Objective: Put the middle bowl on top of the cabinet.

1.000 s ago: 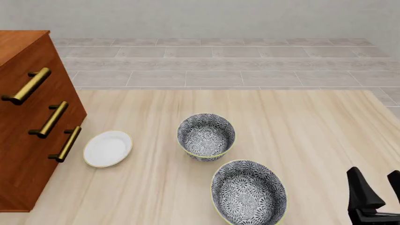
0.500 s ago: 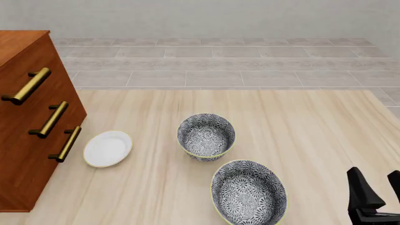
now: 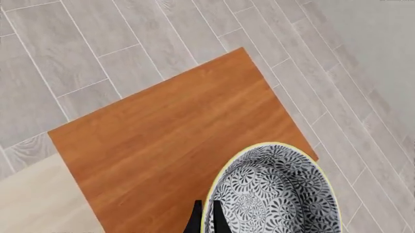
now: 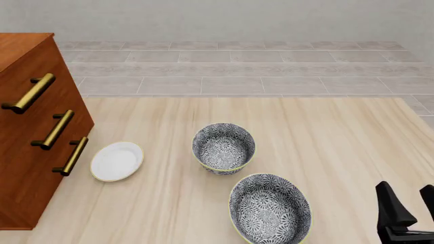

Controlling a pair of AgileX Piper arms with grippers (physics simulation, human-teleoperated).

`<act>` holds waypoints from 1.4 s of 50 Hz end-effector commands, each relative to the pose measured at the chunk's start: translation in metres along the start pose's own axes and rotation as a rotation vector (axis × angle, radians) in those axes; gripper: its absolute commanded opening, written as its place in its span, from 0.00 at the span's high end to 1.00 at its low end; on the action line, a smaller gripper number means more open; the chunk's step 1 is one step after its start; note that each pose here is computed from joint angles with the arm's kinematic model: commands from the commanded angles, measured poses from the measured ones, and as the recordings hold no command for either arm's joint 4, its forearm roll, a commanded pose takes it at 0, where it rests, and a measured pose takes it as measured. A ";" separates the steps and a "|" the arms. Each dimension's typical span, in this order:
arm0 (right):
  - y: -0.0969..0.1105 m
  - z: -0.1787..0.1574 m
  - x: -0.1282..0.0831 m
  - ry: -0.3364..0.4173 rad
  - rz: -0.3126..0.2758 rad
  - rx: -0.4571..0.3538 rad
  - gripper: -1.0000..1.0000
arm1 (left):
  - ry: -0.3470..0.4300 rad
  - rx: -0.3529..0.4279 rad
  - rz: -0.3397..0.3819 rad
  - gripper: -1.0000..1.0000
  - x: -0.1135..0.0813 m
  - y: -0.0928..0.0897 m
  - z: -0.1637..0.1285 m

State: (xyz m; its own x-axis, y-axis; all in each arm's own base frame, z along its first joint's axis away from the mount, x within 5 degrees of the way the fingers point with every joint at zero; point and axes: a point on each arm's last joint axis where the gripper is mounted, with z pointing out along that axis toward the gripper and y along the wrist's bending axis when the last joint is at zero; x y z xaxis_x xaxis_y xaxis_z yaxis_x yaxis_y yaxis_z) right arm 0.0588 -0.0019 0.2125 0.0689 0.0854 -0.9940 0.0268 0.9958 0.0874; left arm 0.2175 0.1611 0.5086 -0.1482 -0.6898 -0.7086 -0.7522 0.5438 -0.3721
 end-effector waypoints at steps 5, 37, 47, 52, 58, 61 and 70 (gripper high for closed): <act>0.000 0.001 0.000 0.004 -0.007 -0.003 0.00 | -0.001 -0.005 -0.013 1.00 -0.001 0.002 0.001; 0.000 0.002 -0.001 0.003 -0.008 -0.001 0.00 | 0.032 -0.015 -0.031 1.00 0.004 0.002 0.011; 0.000 0.002 -0.001 0.002 -0.006 0.001 0.00 | 0.032 -0.024 -0.028 1.00 0.003 0.005 0.012; 0.000 0.002 -0.001 0.002 -0.006 0.001 0.00 | 0.031 -0.027 -0.026 1.00 0.003 0.006 0.012; 0.000 0.001 0.000 0.001 -0.006 0.001 0.00 | 0.036 -0.030 -0.022 1.00 0.003 0.006 0.014; 0.000 0.001 0.000 0.001 -0.006 0.001 0.00 | 0.037 -0.031 -0.022 1.00 0.003 0.006 0.014; 0.000 0.000 0.000 0.001 -0.006 0.001 0.00 | 0.047 -0.034 -0.019 1.00 0.006 0.007 0.016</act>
State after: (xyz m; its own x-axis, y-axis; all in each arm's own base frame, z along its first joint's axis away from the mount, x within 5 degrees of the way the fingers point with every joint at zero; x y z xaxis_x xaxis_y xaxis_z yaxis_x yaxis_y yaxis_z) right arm 0.0598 -0.0020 0.2128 0.0671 0.0793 -0.9946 0.0283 0.9963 0.0813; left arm 0.2224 0.1694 0.4929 -0.1573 -0.7248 -0.6708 -0.7788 0.5086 -0.3670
